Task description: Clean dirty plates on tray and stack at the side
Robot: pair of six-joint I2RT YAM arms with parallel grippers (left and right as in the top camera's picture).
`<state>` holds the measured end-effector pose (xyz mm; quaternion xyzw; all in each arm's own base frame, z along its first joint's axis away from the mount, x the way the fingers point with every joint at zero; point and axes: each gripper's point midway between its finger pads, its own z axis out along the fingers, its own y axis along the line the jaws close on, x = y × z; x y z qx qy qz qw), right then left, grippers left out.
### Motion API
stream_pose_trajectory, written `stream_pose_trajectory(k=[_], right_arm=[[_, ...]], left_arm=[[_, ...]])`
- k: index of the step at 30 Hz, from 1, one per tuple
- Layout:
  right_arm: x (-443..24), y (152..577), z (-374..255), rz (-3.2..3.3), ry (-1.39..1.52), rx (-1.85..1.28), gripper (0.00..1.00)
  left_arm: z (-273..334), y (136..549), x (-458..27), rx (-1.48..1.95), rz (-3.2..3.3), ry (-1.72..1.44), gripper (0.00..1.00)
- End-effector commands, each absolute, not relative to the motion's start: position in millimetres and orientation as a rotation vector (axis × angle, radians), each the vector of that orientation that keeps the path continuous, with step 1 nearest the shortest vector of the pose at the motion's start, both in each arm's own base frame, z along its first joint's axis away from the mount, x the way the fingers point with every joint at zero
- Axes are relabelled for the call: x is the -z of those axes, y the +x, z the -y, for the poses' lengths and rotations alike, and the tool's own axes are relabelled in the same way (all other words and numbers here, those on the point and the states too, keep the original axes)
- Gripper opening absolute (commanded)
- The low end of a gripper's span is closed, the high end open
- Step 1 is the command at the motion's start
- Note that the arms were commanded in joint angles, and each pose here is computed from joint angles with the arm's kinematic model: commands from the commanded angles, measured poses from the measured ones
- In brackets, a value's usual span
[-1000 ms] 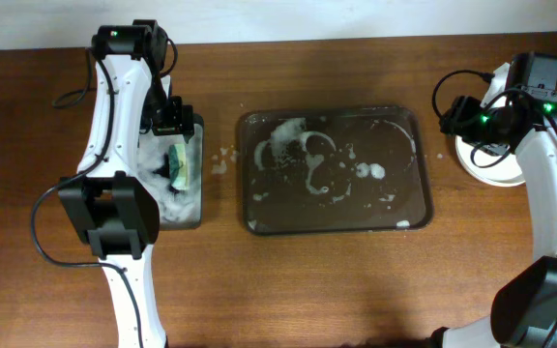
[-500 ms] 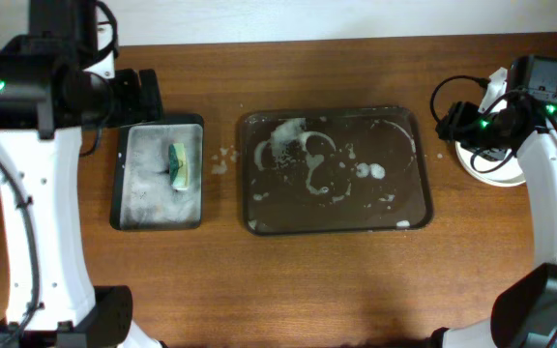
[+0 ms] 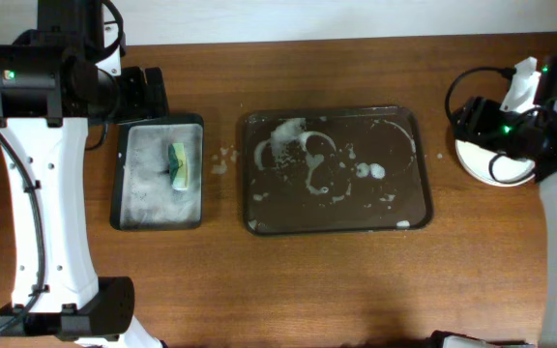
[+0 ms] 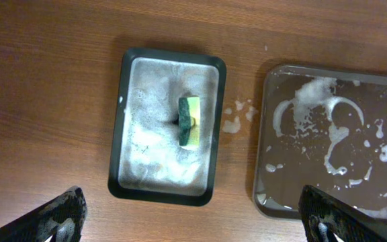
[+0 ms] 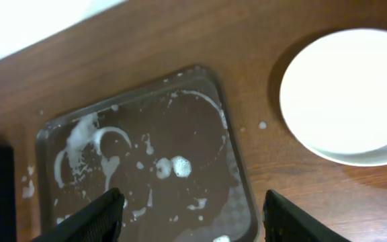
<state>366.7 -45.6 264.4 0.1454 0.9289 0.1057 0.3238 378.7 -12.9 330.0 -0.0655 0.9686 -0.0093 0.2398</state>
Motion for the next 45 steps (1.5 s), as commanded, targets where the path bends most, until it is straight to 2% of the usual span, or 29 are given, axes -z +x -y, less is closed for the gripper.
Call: stream_pose_trajectory(k=[1,9,11,16,23,34,37,45], right_arm=[[-295.2,356.0,40.1,-2.363,0.311,-0.258,0.67],[-331.7,324.5,32.3,-2.271,0.281,-0.243,0.68],[-340.3,311.7,22.3,-2.255,0.257,-0.287,0.98],[-349.8,300.0,13.4,-2.231,0.229,-0.324,0.98],[-318.3,279.0,21.6,-2.39,0.297,-0.257,0.99],[-352.7,301.6,3.9,-2.089,0.058,-0.182,0.98],[-335.3,294.9,3.2,-1.965,0.037,-0.148,0.98],[-246.7,265.0,-6.8,-1.748,-0.017,-0.132,0.98]], left_arm=[[14.3,379.0,-329.5,0.043,-2.652,-0.19,0.99],[14.3,379.1,-329.3,0.043,-2.652,-0.19,0.99],[14.3,378.9,-329.4,0.043,-2.652,-0.19,0.99],[14.3,379.0,-329.5,0.043,-2.652,-0.19,0.99],[14.3,379.0,-329.5,0.043,-2.652,-0.19,0.99],[14.3,378.9,-329.4,0.043,-2.652,-0.19,0.99],[14.3,379.0,-329.5,0.043,-2.652,-0.19,0.99],[14.3,379.0,-329.5,0.043,-2.652,-0.19,0.99]])
